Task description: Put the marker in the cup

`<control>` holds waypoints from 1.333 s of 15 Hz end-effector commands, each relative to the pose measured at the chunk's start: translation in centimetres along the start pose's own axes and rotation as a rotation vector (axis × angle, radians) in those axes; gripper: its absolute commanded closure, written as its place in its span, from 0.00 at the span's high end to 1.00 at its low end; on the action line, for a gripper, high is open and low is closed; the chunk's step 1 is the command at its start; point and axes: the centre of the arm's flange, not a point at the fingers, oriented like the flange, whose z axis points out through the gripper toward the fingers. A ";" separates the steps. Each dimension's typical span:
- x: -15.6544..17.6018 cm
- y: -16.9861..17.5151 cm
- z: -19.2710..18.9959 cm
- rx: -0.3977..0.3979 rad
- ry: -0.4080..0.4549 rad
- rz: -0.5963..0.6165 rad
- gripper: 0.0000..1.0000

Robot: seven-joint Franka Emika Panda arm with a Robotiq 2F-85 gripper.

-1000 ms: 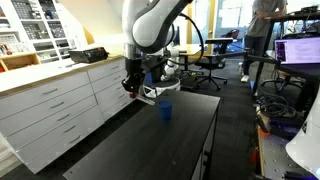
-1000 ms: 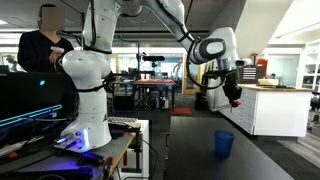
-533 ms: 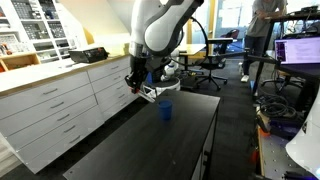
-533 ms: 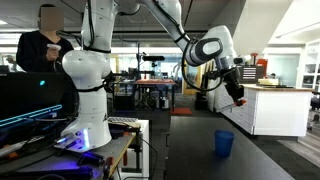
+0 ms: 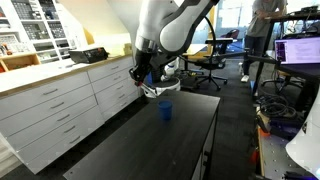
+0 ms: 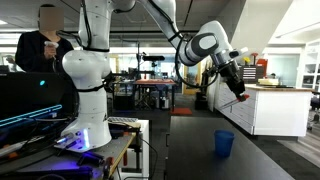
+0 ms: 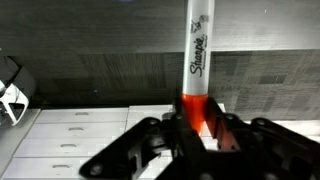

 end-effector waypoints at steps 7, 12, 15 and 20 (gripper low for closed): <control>-3.2 0.3 -4.2 -0.095 0.145 0.055 0.06; -4.1 -0.3 -5.0 -0.138 0.205 0.067 0.06; -4.6 -0.4 -5.3 -0.155 0.241 0.078 0.06; -5.5 -0.3 -5.9 -0.189 0.321 0.109 0.06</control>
